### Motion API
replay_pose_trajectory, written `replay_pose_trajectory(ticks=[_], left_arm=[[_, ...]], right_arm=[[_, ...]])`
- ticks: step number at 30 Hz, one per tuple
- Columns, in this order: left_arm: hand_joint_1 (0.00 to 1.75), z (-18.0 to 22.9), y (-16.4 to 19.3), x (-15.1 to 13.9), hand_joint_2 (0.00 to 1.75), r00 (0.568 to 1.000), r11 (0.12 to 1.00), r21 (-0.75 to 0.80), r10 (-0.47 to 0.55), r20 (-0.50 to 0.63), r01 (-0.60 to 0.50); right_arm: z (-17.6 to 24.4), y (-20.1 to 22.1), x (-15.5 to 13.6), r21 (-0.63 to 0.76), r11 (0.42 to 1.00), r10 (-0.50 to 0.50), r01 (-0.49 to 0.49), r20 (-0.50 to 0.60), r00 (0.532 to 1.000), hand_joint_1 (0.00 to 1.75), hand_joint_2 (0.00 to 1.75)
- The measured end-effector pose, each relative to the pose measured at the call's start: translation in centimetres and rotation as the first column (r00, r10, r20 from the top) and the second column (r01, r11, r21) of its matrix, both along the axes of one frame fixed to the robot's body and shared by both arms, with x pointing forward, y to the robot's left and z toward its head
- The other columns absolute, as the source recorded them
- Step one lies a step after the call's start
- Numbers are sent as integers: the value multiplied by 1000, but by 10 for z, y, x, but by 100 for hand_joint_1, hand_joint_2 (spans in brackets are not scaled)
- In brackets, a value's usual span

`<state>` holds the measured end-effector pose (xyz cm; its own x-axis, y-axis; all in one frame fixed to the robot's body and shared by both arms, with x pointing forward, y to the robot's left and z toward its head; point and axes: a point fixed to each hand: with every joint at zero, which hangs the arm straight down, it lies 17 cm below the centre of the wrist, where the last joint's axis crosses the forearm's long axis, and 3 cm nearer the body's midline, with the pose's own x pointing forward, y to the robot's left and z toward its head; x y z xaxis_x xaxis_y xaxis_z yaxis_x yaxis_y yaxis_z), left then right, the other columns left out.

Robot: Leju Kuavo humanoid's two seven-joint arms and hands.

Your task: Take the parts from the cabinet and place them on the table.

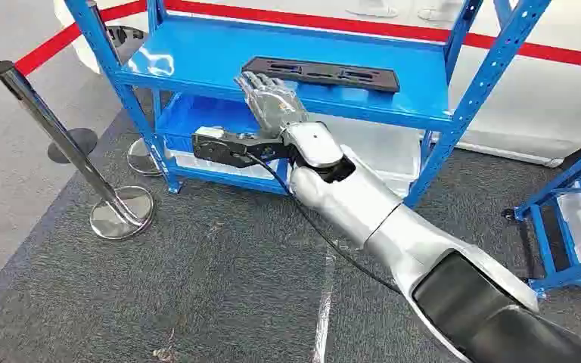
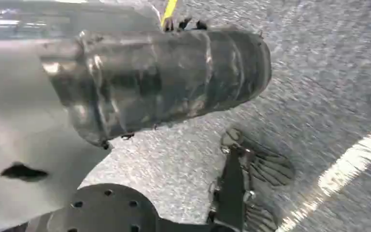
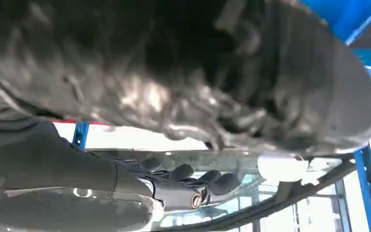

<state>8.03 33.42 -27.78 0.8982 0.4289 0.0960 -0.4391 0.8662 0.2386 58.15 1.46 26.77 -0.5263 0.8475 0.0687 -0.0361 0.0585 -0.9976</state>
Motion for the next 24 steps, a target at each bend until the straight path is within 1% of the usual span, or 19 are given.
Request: replay_pose_trajectory(ticks=[8,14,18,24], left_arm=[[0,1,1,3,0,1000,1000,4,-4,3,4],[0,0,0,-2,0,1000,1000,3,-3,-5,3],[0,0,0,2,0,1000,1000,2,-1,0,1],[0,0,-1,-1,0,1000,1000,-1,3,-8,-3]], right_arm=[[5,-2,2,-22,1000,-4,5,17,1000,0,0],[-4,-7,3,-46,999,-15,15,6,1000,0,0],[2,-8,5,-58,998,-16,17,23,1000,0,0],[3,-9,6,-74,997,-17,21,50,999,0,0]])
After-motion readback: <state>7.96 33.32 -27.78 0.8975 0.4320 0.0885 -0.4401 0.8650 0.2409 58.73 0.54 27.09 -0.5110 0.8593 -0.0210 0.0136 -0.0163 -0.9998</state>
